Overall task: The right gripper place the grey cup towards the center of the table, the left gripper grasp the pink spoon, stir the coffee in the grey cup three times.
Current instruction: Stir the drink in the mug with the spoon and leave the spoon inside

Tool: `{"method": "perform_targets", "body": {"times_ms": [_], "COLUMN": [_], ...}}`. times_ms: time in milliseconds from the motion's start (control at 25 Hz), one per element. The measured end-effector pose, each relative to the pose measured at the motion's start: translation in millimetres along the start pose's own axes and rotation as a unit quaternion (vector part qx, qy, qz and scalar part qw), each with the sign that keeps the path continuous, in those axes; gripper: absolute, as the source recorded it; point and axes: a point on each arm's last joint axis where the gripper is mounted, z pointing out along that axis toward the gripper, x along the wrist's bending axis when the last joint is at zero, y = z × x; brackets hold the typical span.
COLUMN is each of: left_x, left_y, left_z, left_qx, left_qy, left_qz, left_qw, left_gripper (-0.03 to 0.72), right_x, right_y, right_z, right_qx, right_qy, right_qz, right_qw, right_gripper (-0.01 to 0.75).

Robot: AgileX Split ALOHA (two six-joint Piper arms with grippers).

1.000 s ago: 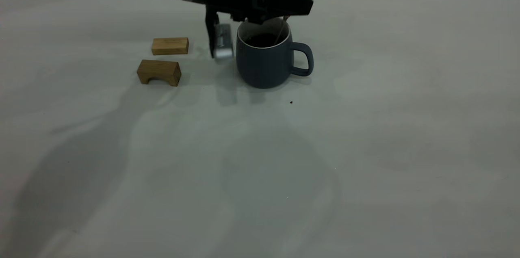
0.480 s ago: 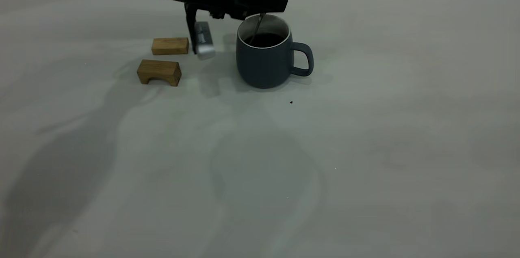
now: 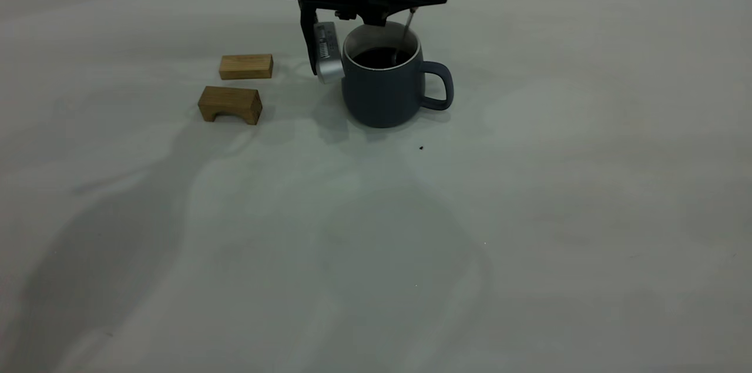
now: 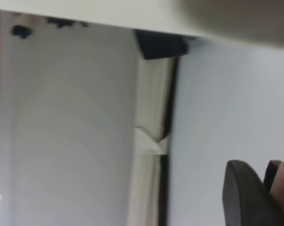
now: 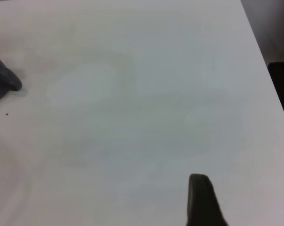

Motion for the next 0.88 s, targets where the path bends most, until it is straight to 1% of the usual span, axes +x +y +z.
{"method": "perform_targets", "body": {"times_ms": [200, 320, 520, 680, 760, 880], "left_x": [8, 4, -8, -15, -16, -11], "left_y": [4, 8, 14, 14, 12, 7], "left_z": [-1, -10, -25, -26, -21, -8], "left_qx": [-0.023, -0.034, -0.043, -0.043, -0.036, -0.029], "left_qy": [0.044, 0.047, 0.017, -0.023, -0.038, -0.044], "left_qz": [-0.009, -0.026, -0.034, -0.045, -0.049, -0.038], "left_qw": [0.999, 0.998, 0.998, 0.998, 0.997, 0.998], "left_gripper": [0.119, 0.119, 0.119, 0.119, 0.119, 0.119], "right_x": [0, 0, 0, 0, 0, 0], "right_y": [0, 0, 0, 0, 0, 0], "right_z": [0, 0, 0, 0, 0, 0], "right_qx": [0.000, 0.000, 0.000, 0.000, 0.000, 0.000], "right_qy": [0.000, 0.000, 0.000, 0.000, 0.000, 0.000], "right_qz": [0.000, 0.000, 0.000, 0.000, 0.000, 0.000], "right_qw": [1.000, 1.000, 1.000, 1.000, 1.000, 1.000], "right_gripper": [0.491, 0.491, 0.491, 0.491, 0.491, 0.491]}}
